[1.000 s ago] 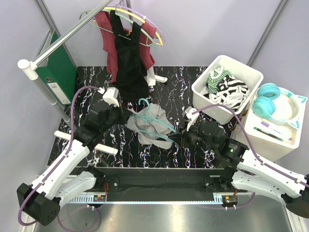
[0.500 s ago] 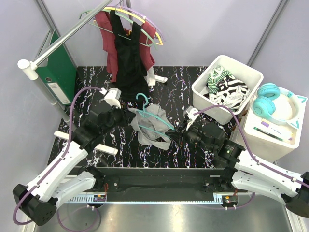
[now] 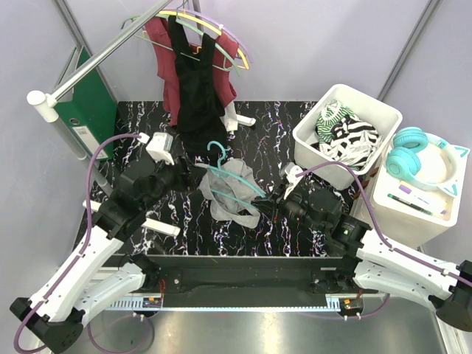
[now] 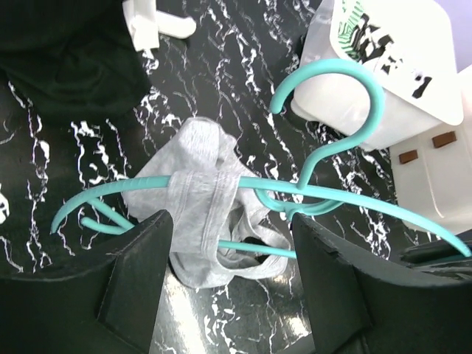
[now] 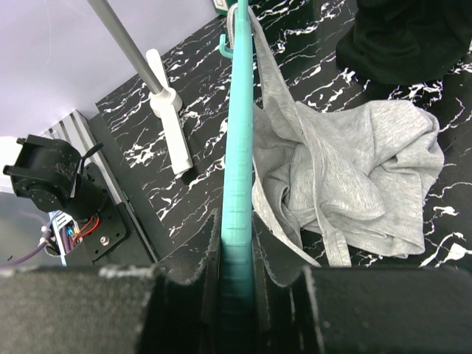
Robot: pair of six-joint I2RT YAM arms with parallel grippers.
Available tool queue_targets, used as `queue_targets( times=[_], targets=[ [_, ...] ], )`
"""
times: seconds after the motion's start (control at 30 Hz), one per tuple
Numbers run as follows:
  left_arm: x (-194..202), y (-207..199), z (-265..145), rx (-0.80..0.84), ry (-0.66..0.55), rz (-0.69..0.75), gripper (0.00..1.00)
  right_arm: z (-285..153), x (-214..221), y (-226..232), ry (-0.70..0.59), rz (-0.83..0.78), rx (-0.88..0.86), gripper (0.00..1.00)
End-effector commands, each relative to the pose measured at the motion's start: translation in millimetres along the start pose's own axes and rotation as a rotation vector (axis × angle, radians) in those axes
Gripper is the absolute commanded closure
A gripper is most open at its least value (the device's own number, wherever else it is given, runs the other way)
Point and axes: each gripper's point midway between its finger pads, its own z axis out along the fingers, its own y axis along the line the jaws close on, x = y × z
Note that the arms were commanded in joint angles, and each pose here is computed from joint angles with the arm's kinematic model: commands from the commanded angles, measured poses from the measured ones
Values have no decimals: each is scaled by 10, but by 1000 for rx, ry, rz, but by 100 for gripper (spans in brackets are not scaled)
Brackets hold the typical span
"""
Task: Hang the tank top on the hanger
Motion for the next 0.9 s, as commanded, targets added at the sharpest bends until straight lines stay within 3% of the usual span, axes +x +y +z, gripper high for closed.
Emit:
queue_targets(
  times=[0.0, 0.13, 0.53, 0.87],
  targets=[
    [-359, -351, -17, 121, -111, 32, 30, 60, -297, 65, -117, -5, -18, 100],
    [-369, -579, 74, 166, -113, 71, 30, 76, -316, 91, -118, -3, -30, 100],
    [-285, -463, 413, 75, -113, 64, 33, 67, -359, 181, -127, 10, -72, 100],
    [-182, -490, 533, 95, -90, 79, 57, 113, -380, 232, -140, 28, -101, 100]
  ],
)
